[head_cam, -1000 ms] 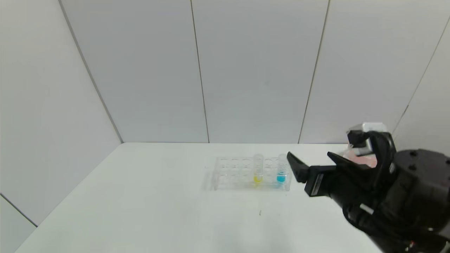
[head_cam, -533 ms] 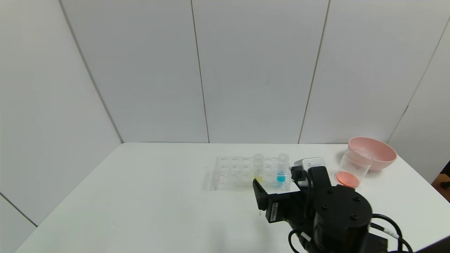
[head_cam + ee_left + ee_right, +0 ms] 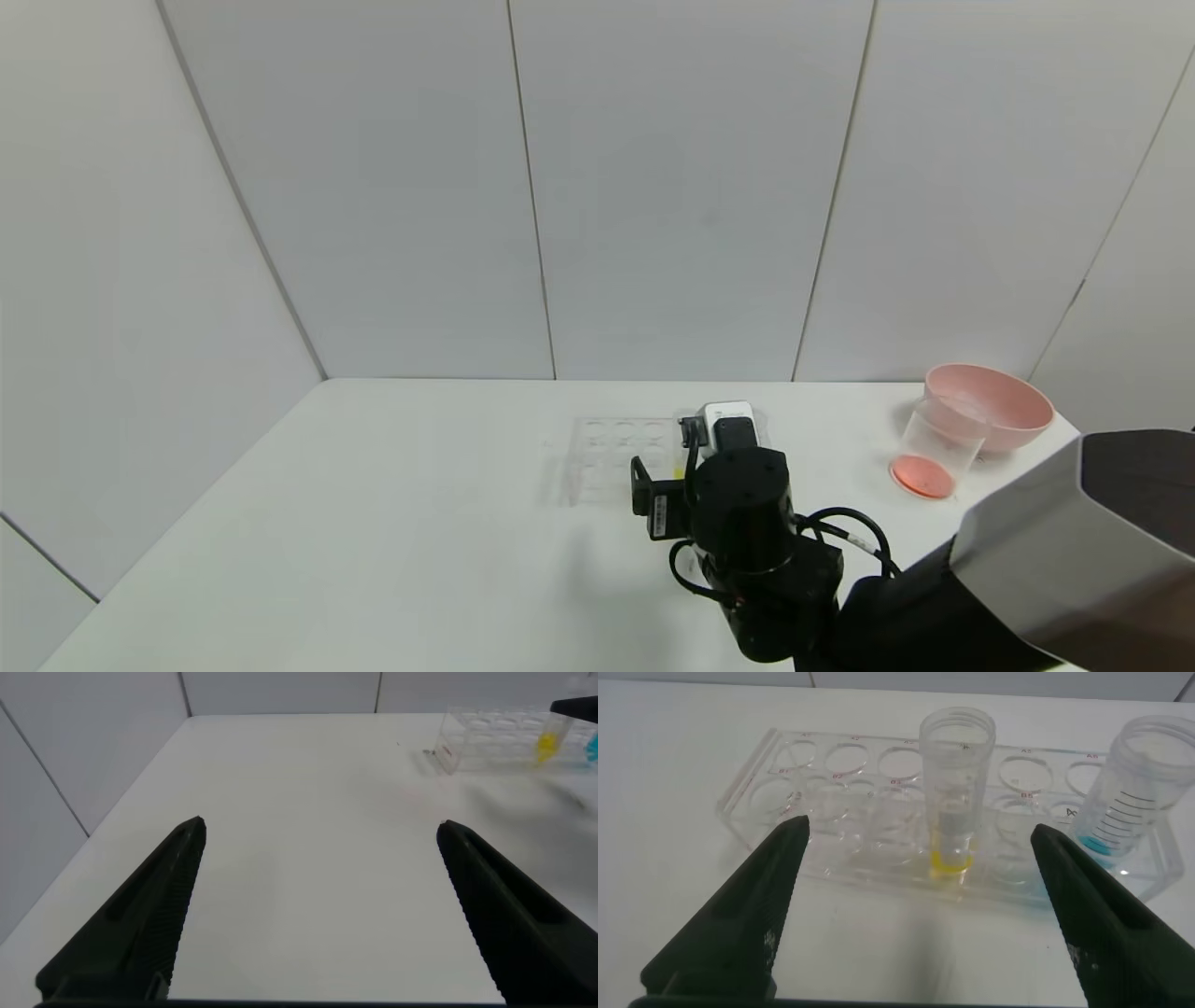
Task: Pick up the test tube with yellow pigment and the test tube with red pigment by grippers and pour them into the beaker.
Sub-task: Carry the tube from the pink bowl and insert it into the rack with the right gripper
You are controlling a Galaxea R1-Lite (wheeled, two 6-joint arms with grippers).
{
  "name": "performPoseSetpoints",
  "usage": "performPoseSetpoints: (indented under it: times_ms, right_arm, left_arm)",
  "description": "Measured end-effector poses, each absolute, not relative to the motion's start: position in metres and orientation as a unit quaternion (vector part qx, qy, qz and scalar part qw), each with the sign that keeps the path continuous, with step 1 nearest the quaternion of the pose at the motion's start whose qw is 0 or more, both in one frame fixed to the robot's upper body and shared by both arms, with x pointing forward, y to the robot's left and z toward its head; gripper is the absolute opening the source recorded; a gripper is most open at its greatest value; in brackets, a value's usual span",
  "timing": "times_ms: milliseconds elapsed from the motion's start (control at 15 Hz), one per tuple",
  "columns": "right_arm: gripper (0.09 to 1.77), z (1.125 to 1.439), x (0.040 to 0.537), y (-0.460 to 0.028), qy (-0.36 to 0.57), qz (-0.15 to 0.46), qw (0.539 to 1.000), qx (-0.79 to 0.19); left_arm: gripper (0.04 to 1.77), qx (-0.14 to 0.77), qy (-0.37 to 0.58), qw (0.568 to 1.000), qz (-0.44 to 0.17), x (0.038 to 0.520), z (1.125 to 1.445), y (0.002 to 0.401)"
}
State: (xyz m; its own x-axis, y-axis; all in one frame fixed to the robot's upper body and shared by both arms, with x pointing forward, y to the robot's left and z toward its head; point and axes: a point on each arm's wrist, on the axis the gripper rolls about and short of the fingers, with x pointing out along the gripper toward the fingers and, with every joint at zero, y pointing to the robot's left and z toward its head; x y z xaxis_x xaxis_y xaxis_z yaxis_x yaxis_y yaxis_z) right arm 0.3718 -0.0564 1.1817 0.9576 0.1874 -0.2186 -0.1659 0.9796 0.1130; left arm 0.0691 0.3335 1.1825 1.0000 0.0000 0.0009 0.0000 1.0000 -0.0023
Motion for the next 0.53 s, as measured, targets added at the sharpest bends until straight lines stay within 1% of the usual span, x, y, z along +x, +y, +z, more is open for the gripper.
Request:
performPoseSetpoints:
  times_ms: [267,533]
  right_arm:
    - [1.70,1.176,0.401,-0.052,0.126,0.097,0.986,0.048]
    - [1.70,1.171,0.414,-0.054,0.129,0.103,0.985,0.052]
  left_arm:
    - [1.76,-0.001,0.000,1.000,0.000,0.069,1.182,0.334]
    - [1.76,-0.001,0.000,1.000,0.000,0.069,1.182,0.334]
